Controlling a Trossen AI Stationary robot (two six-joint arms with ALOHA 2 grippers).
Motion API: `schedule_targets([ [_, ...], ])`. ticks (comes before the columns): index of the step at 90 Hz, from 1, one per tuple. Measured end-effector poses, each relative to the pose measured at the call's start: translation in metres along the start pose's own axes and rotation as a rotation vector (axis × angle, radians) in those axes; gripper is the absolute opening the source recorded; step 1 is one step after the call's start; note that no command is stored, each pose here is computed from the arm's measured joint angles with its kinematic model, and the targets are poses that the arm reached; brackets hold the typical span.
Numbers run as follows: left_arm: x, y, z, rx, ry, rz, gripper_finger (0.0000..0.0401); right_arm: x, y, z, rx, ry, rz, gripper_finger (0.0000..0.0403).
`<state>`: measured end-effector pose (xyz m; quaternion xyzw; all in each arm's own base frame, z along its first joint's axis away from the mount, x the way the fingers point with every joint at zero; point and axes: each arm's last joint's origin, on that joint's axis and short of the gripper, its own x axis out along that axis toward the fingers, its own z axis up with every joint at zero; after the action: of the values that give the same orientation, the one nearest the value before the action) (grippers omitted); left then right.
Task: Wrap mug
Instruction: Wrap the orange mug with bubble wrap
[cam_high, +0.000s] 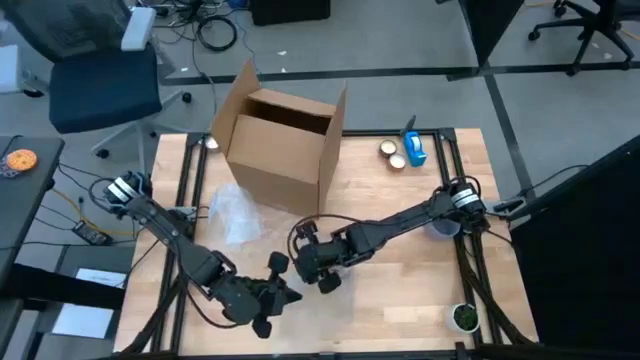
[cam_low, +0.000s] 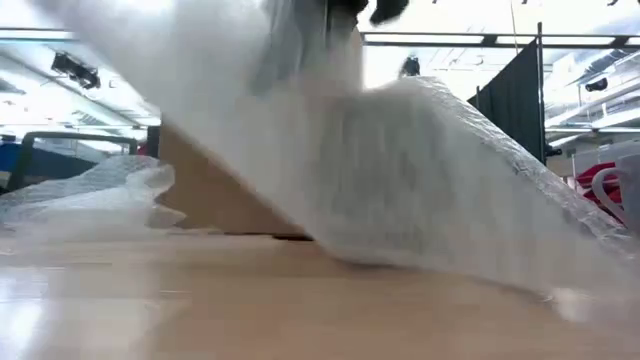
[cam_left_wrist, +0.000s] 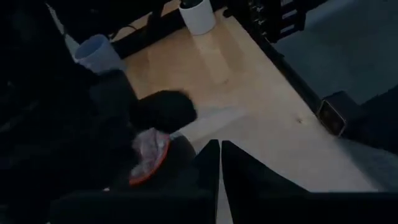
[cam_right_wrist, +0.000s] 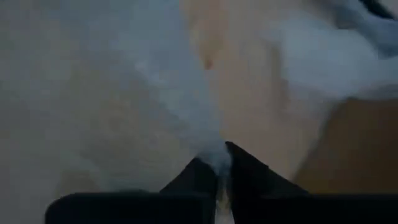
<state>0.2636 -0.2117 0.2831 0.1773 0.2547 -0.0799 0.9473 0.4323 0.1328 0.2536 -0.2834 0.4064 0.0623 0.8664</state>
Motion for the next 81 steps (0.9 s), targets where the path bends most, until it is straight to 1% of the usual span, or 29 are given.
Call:
schedule_targets([
  [8, 0.000, 0.000, -0.002, -0.021, 0.022, -0.002, 0.0001, 0.000, -0.001, 0.001, -0.003, -0.011, -0.006, 0.0001],
  [27, 0.000, 0.000, -0.008, -0.072, 0.078, 0.000, 0.0001, 0.001, 0.002, 0.001, -0.006, -0.037, 0.059, 0.0000],
  [40, -0.004, -0.004, -0.016, -0.065, 0.149, -0.007, 0.0001, 0.008, 0.007, -0.008, -0.021, 0.003, 0.053, 0.0000],
  [49, -0.012, -0.006, -0.020, -0.084, 0.236, -0.003, 0.0001, 0.013, 0.011, -0.015, -0.031, 0.038, 0.039, 0.0000],
  [57, -0.023, -0.009, -0.023, -0.125, 0.322, 0.013, 0.0001, 0.015, 0.015, -0.020, -0.043, 0.067, 0.008, 0.0000],
  [65, -0.036, -0.013, -0.029, -0.163, 0.416, 0.042, 0.0001, 0.013, 0.020, -0.019, -0.058, 0.081, -0.048, 0.0000],
  [76, -0.051, -0.019, -0.042, -0.225, 0.518, 0.101, 0.0001, 0.008, 0.029, -0.015, -0.101, 0.095, -0.134, 0.0000],
  [81, -0.055, -0.021, -0.049, -0.253, 0.545, 0.133, 0.0001, 0.006, 0.033, -0.013, -0.119, 0.099, -0.169, 0.0000],
])
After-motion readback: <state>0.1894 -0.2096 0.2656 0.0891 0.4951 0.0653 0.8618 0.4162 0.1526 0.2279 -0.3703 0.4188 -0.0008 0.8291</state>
